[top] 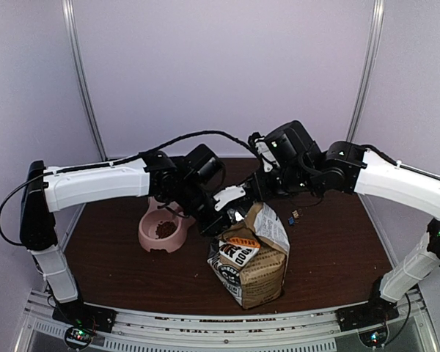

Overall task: Serve the pet food
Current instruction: Collect the pet food from the pet food bag.

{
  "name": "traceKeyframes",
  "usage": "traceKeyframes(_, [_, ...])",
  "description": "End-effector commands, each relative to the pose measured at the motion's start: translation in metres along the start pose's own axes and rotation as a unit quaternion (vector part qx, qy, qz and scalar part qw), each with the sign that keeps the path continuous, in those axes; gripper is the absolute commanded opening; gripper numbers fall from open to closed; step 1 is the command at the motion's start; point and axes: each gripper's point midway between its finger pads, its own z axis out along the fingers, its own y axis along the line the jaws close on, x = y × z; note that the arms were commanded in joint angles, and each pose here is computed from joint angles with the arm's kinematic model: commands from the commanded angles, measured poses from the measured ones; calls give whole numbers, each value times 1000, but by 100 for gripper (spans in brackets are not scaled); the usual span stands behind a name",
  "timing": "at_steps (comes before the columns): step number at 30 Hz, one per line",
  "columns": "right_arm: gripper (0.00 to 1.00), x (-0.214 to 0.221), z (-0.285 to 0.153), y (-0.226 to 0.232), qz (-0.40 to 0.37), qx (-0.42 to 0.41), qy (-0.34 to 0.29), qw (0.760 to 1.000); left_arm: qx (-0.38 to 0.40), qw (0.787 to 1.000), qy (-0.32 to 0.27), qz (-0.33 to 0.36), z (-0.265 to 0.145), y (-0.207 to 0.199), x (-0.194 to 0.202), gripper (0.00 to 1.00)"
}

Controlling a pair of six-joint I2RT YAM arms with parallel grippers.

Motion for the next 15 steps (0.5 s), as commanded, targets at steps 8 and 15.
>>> traceKeyframes(8, [0, -18, -3, -9, 17, 17, -35, 999, 190, 973, -16, -127, -37, -48, 11, 0])
traceKeyframes(15, [0, -17, -3, -10, 17, 18, -35, 999, 210, 951, -83, -211, -66, -30, -7, 0])
